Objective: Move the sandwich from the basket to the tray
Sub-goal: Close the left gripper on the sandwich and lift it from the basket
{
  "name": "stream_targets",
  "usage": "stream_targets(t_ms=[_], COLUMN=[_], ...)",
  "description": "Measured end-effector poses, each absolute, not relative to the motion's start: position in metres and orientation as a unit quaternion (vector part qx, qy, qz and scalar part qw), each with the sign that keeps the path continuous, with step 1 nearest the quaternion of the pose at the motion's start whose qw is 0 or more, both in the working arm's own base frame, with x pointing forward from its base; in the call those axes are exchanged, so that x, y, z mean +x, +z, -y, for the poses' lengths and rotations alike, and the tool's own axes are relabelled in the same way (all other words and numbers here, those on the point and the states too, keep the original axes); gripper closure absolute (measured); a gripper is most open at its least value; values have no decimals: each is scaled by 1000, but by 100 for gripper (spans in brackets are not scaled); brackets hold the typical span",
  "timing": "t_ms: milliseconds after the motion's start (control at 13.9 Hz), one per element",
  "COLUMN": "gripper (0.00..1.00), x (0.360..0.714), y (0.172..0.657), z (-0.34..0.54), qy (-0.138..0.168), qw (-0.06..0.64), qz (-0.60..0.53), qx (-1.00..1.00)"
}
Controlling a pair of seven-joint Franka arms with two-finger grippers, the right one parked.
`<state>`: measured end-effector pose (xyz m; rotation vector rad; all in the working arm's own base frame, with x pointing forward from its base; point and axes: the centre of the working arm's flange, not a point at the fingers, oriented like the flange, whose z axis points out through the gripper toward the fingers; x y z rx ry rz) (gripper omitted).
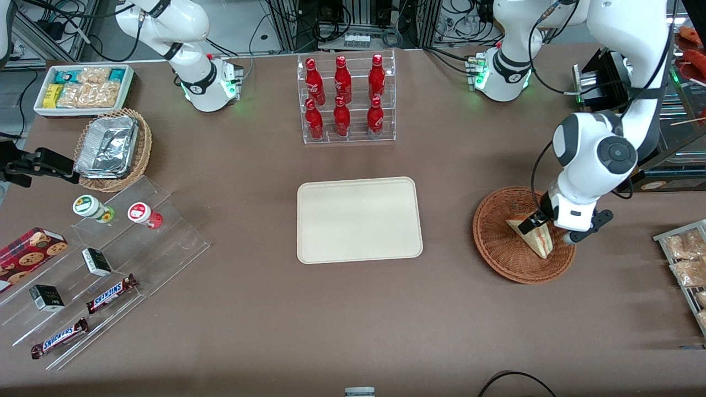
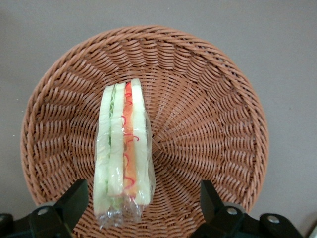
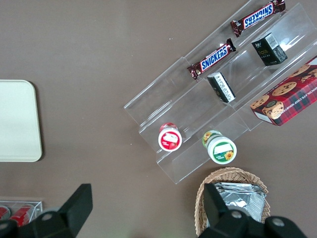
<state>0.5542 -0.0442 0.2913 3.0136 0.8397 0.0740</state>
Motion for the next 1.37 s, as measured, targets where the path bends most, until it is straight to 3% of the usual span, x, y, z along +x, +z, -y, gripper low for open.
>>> stream_targets(t_ms=[865, 1225, 1369], gripper=[4, 58, 68], x=[549, 547, 550], y=[259, 255, 263], z=[36, 36, 36], qy=[1, -4, -6], qw=[-15, -21, -29], qz=[-262, -258, -248], qx=[965, 966, 968])
